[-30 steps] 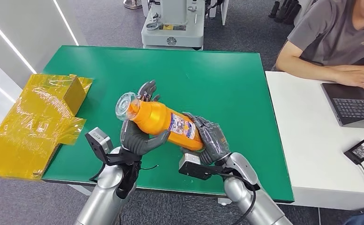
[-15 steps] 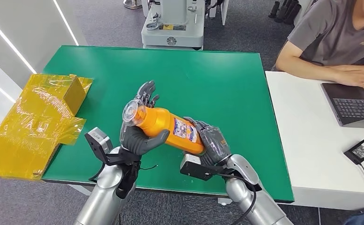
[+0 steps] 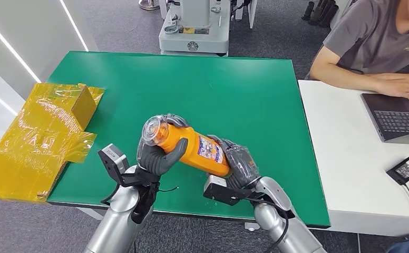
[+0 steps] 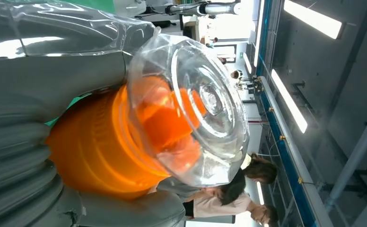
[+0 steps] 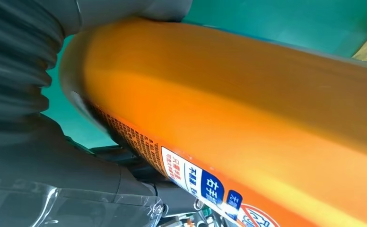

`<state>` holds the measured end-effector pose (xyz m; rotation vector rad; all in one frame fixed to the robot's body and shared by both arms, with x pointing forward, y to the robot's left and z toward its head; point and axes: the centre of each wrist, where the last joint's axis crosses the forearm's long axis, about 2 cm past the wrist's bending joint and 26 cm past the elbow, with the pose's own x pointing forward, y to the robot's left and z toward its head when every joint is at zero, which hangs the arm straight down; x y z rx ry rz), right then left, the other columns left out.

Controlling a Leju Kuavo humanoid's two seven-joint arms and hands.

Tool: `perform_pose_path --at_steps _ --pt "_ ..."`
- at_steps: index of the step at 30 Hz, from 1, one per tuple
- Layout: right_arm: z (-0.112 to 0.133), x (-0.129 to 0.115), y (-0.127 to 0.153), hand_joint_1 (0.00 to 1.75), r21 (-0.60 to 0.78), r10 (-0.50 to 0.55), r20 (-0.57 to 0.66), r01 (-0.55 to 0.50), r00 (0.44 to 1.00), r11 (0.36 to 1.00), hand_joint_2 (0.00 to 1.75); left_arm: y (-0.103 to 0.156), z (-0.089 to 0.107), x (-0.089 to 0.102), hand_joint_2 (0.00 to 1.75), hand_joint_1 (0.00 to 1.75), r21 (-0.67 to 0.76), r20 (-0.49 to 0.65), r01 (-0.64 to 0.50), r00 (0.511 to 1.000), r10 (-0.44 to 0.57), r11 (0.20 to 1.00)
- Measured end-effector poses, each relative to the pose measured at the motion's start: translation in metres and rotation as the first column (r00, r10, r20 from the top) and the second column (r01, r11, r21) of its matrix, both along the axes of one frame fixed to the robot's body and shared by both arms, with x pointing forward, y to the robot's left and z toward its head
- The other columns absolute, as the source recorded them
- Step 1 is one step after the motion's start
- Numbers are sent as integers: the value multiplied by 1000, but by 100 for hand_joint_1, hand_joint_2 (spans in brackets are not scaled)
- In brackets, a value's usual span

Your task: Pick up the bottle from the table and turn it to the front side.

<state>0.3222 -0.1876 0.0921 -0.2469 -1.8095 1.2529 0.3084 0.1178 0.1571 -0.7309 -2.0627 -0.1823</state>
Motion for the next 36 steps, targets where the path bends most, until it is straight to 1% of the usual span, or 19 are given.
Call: perform_pose_path --at_steps 6,7,9,10,11,13,17,21,25,29,32,36 --pt "-1 -4 1 175 -5 -14 5 14 1000 1000 175 -3 1 0 175 175 -9 -2 0 1000 0 1000" --pt "0 -4 1 168 -13 -22 12 22 1000 1000 175 -3 1 0 175 175 -10 -2 0 1000 0 1000" --pt "1 -5 2 99 -27 -36 26 37 999 999 175 -3 2 0 175 175 -12 -2 0 1000 0 1000" --pt "1 -5 2 56 -31 -43 30 44 999 999 175 -3 2 -1 175 175 -13 -2 0 1000 0 1000" --pt "2 -5 2 19 -33 -51 33 52 998 998 175 -4 2 -1 175 175 -13 -2 0 1000 0 1000" --pt "2 -6 3 0 -31 -66 35 67 997 997 175 -4 2 -1 175 175 -13 -3 -3 1000 3 1000" --pt "4 -8 6 0 19 -91 16 91 996 996 175 -3 1 0 175 175 -5 -4 -15 1000 15 1000" --pt "10 -9 10 0 115 -98 9 97 995 989 0 -2 0 0 175 175 -3 -8 -27 1000 27 1000" --pt "19 -17 18 0 263 -99 22 90 995 961 0 -1 -2 -3 175 175 -2 -19 -39 999 39 999" --pt "29 -28 25 0 411 -80 37 58 996 910 0 -1 -5 -5 175 175 -2 -31 -54 998 54 999" --pt "38 -36 29 0 529 -53 54 16 997 849 0 -1 -6 -5 175 175 -3 -36 -64 997 64 998" --pt "53 -46 34 0 689 -12 83 -49 997 723 0 0 -5 -6 175 175 -11 -36 -75 997 75 997"
